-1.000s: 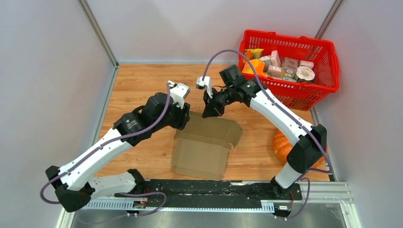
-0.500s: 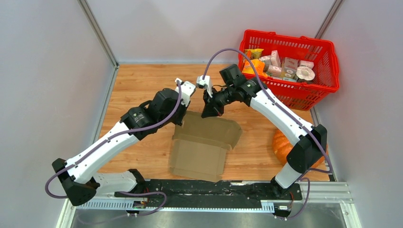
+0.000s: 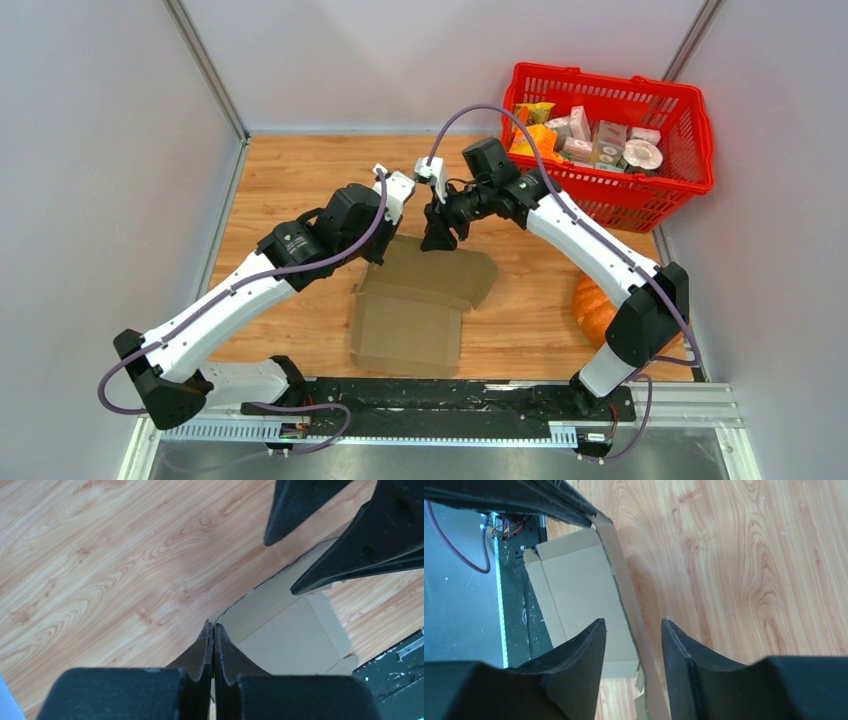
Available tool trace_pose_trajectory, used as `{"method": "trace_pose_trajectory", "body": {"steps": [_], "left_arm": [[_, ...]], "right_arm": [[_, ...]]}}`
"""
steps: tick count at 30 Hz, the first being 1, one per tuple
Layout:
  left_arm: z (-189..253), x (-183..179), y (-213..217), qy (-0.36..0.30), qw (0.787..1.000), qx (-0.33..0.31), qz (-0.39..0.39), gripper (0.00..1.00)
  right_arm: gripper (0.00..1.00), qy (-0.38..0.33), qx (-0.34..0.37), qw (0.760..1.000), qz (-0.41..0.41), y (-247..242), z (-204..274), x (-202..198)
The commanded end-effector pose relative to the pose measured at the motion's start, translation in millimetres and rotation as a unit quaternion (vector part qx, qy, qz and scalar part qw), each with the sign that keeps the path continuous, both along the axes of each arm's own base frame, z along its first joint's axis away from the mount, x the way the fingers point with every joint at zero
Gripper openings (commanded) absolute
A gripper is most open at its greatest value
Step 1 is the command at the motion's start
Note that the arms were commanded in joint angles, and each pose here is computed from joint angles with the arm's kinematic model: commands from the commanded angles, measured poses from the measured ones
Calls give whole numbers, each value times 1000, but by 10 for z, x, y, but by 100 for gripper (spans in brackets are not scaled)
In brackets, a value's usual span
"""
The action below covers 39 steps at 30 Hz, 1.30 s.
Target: Fold the paper box
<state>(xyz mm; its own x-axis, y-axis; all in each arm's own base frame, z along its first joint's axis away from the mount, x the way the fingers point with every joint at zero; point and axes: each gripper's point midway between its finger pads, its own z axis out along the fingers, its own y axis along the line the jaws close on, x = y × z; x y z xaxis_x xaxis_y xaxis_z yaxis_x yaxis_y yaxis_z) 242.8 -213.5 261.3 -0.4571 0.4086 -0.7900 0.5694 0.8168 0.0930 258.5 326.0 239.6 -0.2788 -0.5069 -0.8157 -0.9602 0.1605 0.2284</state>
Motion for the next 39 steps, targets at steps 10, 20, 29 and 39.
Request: {"method": "trace_pose_trajectory", "body": {"steps": [10, 20, 29, 39], "left_arm": [[220, -35, -19, -16, 999, -32, -10, 3], [289, -78, -70, -14, 997, -79, -1, 26], [233, -126, -175, 7, 993, -121, 0, 39], [716, -198, -94, -36, 981, -189, 4, 41]], "right_arm": [[46, -62, 29, 996, -50, 91, 32, 276], [5, -61, 65, 995, -49, 154, 130, 159], [0, -48, 81, 995, -34, 153, 258, 35], [0, -25, 87, 996, -22, 148, 328, -81]]}}
